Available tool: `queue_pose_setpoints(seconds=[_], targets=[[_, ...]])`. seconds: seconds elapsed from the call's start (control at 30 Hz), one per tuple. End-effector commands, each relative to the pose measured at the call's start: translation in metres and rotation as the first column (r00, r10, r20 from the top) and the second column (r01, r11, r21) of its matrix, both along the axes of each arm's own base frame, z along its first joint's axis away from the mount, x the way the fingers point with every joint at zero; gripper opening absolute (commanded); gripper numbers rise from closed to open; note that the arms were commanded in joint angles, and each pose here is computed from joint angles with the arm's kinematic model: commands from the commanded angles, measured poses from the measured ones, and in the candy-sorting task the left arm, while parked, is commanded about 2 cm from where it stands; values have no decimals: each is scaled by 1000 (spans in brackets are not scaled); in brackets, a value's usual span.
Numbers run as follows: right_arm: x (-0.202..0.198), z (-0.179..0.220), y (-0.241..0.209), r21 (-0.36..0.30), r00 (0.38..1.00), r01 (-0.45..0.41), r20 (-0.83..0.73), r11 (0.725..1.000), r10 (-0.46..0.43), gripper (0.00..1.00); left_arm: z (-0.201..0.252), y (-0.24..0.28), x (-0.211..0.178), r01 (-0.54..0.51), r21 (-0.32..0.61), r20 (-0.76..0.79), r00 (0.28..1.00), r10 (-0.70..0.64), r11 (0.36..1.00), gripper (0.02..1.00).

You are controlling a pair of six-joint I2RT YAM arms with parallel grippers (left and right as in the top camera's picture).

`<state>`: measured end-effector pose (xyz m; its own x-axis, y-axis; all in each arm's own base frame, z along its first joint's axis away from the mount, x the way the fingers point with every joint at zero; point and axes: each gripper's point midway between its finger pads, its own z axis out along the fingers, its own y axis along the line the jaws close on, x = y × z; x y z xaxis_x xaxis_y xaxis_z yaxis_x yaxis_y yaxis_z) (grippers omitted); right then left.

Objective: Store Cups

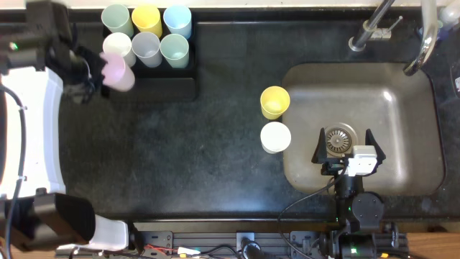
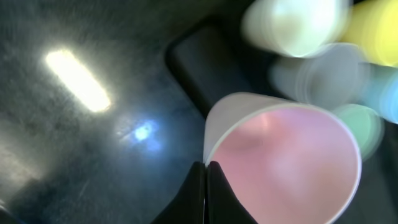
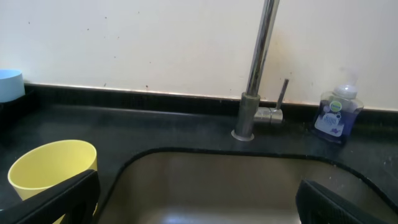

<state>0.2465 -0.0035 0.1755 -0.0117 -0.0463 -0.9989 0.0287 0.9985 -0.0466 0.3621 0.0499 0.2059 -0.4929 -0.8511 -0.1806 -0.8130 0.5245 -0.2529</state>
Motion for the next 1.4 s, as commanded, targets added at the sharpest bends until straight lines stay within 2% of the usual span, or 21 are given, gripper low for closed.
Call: queue_pose_setpoints(seconds=[0.03, 0.3, 0.5, 1.4], targets=[[0, -3, 0, -4, 1000, -2, 2, 1000, 2, 996, -11, 11, -16, -64, -27, 21, 998, 65, 998, 36], [0, -3, 0, -4, 1000, -2, 2, 1000, 2, 996, -16, 26, -10, -93, 37, 26, 995, 92, 995, 36], [0, -3, 0, -4, 1000, -3, 2, 1000, 3, 996, -28, 29, 8, -95, 35, 41, 995, 94, 995, 36], [0, -3, 0, -4, 1000, -3, 2, 1000, 3, 998, -81, 47, 26, -129, 20, -50, 990, 130, 991, 36]])
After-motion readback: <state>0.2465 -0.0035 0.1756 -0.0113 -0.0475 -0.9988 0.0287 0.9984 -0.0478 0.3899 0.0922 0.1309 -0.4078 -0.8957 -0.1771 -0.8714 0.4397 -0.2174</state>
